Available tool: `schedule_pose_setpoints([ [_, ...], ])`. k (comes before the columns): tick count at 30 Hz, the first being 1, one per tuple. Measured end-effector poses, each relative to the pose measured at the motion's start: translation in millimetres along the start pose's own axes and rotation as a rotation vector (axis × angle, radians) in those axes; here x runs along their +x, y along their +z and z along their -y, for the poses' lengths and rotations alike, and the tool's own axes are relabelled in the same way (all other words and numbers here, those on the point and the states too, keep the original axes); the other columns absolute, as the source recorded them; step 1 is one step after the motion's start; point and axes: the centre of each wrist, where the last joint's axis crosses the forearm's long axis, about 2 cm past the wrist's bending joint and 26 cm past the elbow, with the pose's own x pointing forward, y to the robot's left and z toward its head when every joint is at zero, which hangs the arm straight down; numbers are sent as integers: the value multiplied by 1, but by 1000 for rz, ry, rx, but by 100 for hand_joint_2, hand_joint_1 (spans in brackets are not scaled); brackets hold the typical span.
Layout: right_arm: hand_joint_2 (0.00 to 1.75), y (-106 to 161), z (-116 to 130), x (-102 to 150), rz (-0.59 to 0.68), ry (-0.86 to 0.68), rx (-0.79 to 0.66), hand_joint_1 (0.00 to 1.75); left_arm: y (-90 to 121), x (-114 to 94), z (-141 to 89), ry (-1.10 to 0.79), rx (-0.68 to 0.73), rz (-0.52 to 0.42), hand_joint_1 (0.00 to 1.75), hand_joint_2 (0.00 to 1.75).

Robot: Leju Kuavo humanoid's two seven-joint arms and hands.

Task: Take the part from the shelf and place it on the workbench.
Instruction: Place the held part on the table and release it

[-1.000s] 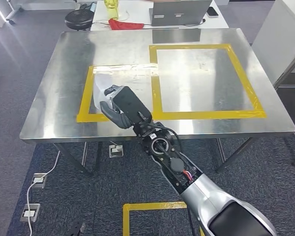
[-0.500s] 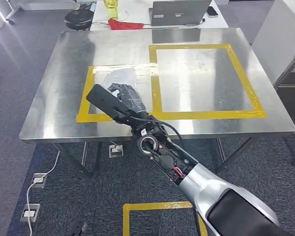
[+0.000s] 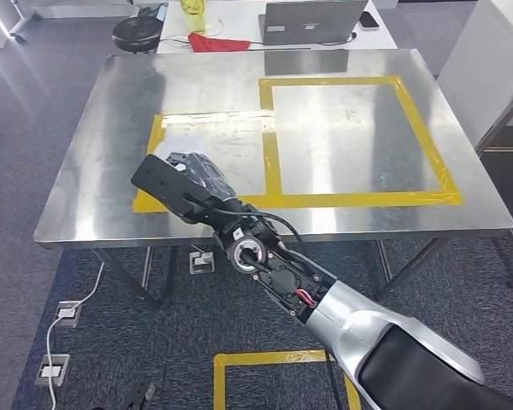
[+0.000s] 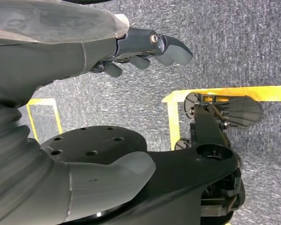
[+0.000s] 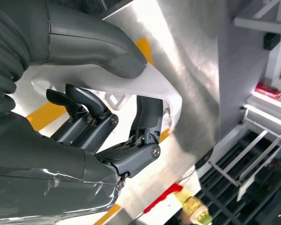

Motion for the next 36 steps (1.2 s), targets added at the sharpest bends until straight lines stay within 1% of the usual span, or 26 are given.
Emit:
schedule_pose_setpoints([
  [7,175,1,-1,-2,9,-23,11,175,0,2,1,-2,-1,5,0,175],
  [9,175,1,-1,-3,18,-88,9,175,0,2,1,-2,-2,7,0,175],
  [13,175,1,1,-6,54,-271,-27,175,0,2,1,-3,-1,8,0,175],
  [15,175,-1,5,-7,66,-313,-53,175,0,2,2,-7,-1,9,0,175],
  [19,175,-3,10,-7,70,-311,-67,175,0,2,2,-11,-3,9,0,175],
  [27,175,-2,11,-10,60,-315,-78,175,0,3,2,-5,6,9,0,175],
  [36,175,-3,14,-11,68,-309,-83,175,-1,10,0,-23,7,21,0,175],
])
